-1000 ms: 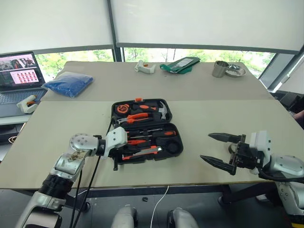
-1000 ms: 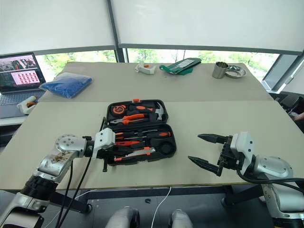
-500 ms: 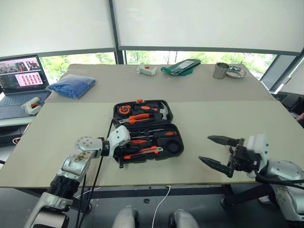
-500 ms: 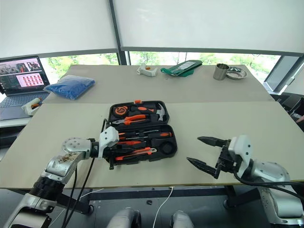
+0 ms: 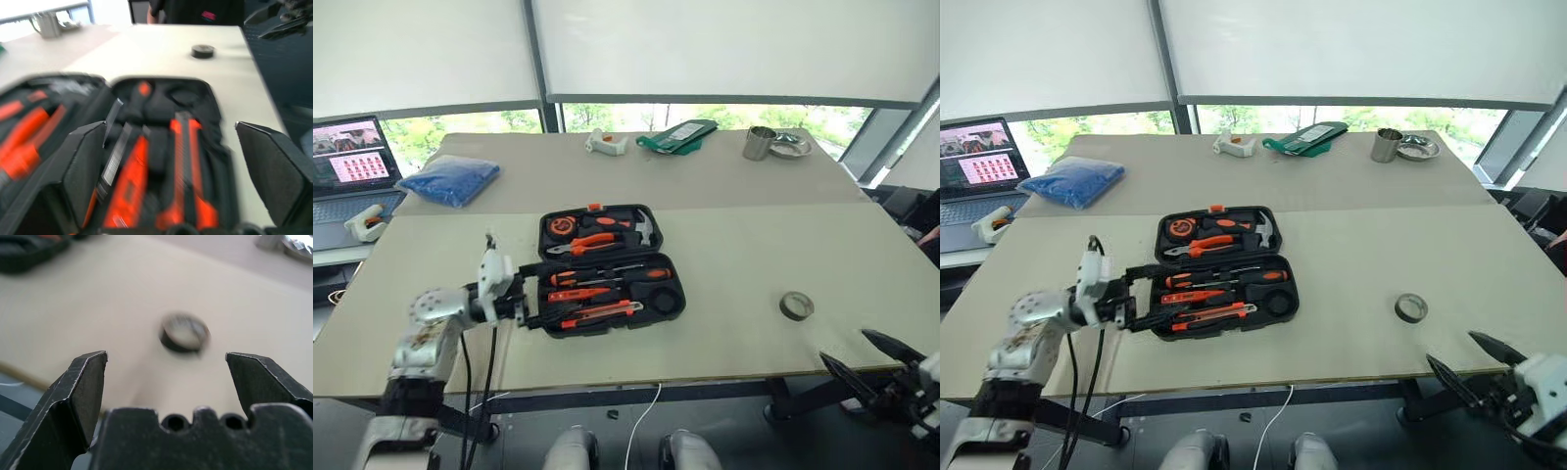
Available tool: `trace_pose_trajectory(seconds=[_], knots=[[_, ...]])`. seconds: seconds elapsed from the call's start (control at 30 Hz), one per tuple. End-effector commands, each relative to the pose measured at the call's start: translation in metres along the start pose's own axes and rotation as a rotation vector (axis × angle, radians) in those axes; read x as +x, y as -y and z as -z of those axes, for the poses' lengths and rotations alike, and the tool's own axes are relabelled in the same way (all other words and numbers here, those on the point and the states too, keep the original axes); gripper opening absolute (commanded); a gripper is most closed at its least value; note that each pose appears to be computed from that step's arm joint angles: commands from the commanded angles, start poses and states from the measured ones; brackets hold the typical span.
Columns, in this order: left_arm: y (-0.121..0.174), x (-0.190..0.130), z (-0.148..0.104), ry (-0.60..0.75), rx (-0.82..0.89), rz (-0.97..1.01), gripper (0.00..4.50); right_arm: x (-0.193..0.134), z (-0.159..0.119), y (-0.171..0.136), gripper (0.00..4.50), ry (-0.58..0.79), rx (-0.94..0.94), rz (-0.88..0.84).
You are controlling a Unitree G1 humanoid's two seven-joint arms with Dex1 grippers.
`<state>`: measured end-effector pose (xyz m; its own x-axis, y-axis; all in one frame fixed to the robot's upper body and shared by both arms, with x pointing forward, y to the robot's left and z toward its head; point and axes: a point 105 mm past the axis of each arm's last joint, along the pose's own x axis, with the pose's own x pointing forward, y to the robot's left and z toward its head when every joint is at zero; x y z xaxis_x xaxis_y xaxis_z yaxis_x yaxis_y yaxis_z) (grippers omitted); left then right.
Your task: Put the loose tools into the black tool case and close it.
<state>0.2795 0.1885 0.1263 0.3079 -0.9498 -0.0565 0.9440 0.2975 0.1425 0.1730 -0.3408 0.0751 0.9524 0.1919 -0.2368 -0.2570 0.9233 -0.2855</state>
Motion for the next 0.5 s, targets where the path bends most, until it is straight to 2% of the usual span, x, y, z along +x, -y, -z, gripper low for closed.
trace_pose_trajectory(seconds=[0.03,0.1,0.17,0.2,0.3,0.37,0.5], knots=[[0.000,0.001,-0.023,0.095,0.054,0.012,4.49,0.015,-0.036,0.003,4.50,0.079,-0.062,0.008],[-0.001,0.006,-0.029,0.133,0.068,0.009,4.49,0.030,-0.061,-0.002,4.50,0.106,-0.065,-0.056],[0.002,0.014,-0.032,0.145,0.082,0.038,4.49,0.048,-0.080,-0.011,4.50,0.041,-0.111,-0.180],[0.007,0.017,-0.031,0.136,0.067,0.069,4.49,0.056,-0.085,-0.014,4.50,-0.033,-0.158,-0.239],[0.013,0.022,-0.029,0.132,0.044,0.106,4.49,0.073,-0.101,-0.013,4.50,-0.120,-0.174,-0.282],[0.015,0.024,-0.029,0.133,0.048,0.113,4.49,0.080,-0.105,-0.014,4.50,-0.156,-0.171,-0.305],[0.017,0.027,-0.029,0.133,0.063,0.119,4.49,0.091,-0.093,-0.016,4.50,-0.322,-0.211,-0.365]])
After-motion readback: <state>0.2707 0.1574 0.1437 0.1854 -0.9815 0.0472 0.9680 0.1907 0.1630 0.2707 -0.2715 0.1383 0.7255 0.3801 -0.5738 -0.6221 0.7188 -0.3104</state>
